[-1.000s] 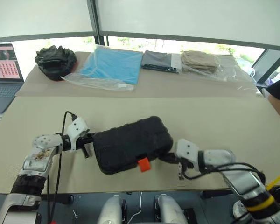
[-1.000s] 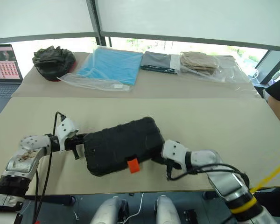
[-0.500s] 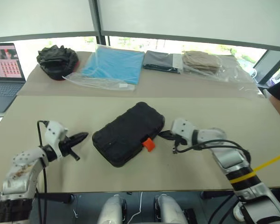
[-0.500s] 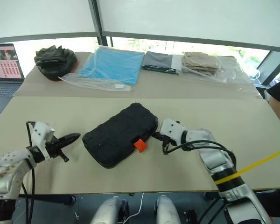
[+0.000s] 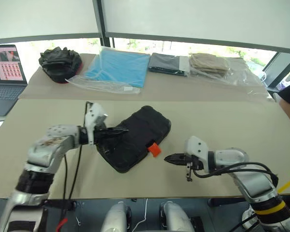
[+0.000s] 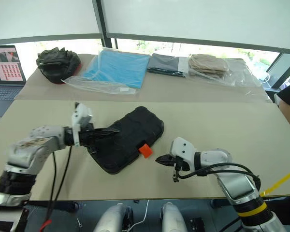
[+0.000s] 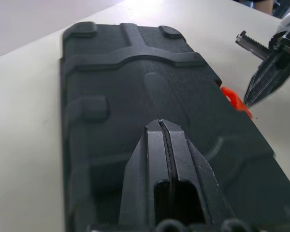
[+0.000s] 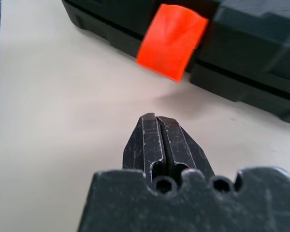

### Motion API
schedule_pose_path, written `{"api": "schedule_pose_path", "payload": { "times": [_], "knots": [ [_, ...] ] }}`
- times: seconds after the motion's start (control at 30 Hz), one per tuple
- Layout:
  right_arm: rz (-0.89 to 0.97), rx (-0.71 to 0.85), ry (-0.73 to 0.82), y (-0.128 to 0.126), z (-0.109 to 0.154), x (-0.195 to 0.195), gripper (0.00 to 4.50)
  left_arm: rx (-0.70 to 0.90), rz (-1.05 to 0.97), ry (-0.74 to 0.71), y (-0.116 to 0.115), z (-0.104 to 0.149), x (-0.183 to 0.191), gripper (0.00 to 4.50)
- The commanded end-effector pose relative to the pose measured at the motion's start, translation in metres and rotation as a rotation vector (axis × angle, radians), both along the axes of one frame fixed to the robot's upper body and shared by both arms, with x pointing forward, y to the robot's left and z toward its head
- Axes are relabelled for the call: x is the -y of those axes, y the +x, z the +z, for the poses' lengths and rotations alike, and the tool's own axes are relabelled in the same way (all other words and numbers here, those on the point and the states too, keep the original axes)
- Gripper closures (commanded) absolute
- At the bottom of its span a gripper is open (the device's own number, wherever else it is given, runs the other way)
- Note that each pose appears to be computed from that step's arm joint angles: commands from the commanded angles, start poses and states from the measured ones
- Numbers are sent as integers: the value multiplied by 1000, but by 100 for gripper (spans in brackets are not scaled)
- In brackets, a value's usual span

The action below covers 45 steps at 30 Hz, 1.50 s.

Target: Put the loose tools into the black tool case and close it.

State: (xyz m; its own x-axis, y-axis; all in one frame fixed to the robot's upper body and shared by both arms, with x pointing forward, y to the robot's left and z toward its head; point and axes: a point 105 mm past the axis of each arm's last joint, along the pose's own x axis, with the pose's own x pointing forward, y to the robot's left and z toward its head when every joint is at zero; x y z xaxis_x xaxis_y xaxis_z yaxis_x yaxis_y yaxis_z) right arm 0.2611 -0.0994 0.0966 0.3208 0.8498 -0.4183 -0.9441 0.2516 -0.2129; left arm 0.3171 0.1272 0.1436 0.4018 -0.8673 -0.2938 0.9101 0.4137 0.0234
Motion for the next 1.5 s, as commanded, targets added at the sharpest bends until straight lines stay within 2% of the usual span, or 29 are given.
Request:
{"api": "schedule_pose_path", "payload": {
  "times": [0.03, 0.3, 1.0, 1.27, 1.5],
  "knots": [
    [10, 51, 4, 4, 10, -7, 450, 58, -30, 48, 6, 0, 7, 448],
    [15, 41, 39, 7, 14, -18, 450, 55, -34, 99, 9, -12, 18, 448],
    [64, 57, -3, 23, 10, -31, 450, 31, -17, 113, 7, -23, 9, 448],
    [39, 11, -24, 7, 5, -12, 450, 21, -17, 122, 6, -29, 6, 448],
    [42, 5, 10, -1, 18, -11, 450, 14, -20, 127, 7, -32, 5, 448]
  ]
}}
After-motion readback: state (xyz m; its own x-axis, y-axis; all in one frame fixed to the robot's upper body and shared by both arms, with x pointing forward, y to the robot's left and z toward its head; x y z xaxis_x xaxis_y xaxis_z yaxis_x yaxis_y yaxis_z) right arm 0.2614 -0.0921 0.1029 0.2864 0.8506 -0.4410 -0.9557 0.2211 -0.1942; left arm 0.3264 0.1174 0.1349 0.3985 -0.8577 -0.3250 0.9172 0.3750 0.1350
